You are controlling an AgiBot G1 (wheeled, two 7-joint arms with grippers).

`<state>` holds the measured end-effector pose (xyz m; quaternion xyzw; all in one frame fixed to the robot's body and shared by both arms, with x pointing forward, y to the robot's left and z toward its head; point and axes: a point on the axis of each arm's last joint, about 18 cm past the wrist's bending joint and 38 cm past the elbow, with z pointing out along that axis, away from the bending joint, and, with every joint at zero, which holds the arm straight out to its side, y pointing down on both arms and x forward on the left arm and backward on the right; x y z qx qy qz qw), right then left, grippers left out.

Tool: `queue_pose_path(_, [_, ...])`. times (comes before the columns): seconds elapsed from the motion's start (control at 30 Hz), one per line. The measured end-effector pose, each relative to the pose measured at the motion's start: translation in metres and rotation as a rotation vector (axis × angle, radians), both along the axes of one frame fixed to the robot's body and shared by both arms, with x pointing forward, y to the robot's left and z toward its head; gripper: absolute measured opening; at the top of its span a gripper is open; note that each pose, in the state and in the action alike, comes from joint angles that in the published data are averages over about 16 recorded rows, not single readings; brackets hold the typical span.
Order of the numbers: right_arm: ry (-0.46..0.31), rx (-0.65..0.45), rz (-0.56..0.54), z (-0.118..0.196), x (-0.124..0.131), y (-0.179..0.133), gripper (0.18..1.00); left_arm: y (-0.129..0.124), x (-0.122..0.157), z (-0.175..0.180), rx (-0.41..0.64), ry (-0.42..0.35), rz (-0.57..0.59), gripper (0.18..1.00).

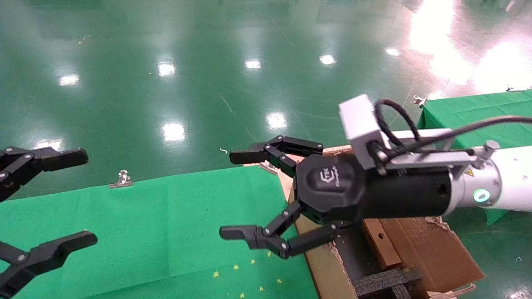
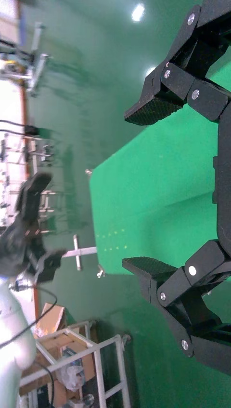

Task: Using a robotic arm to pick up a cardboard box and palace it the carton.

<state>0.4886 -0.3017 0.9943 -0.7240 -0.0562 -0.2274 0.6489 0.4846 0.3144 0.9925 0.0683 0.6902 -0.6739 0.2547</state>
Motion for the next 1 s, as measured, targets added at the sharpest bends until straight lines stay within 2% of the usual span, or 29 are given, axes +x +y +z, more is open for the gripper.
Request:
queue_pose_path(0.2, [-0.072,0.018,0.043,-0.002,-0.011,0.0,1.001,0.0,0.0,0.0,0.0,0.0,0.0,1.001])
queue_pose_path(0.37, [-0.1,0.026,0.061,-0.003,-0.016,-0.001,1.001,0.0,0.0,0.0,0.0,0.0,0.0,1.001])
queue_pose_path(1.0, [-0.092,0.023,0.056,-0.002,-0.014,0.0,1.001,0.0,0.0,0.0,0.0,0.0,0.0,1.001])
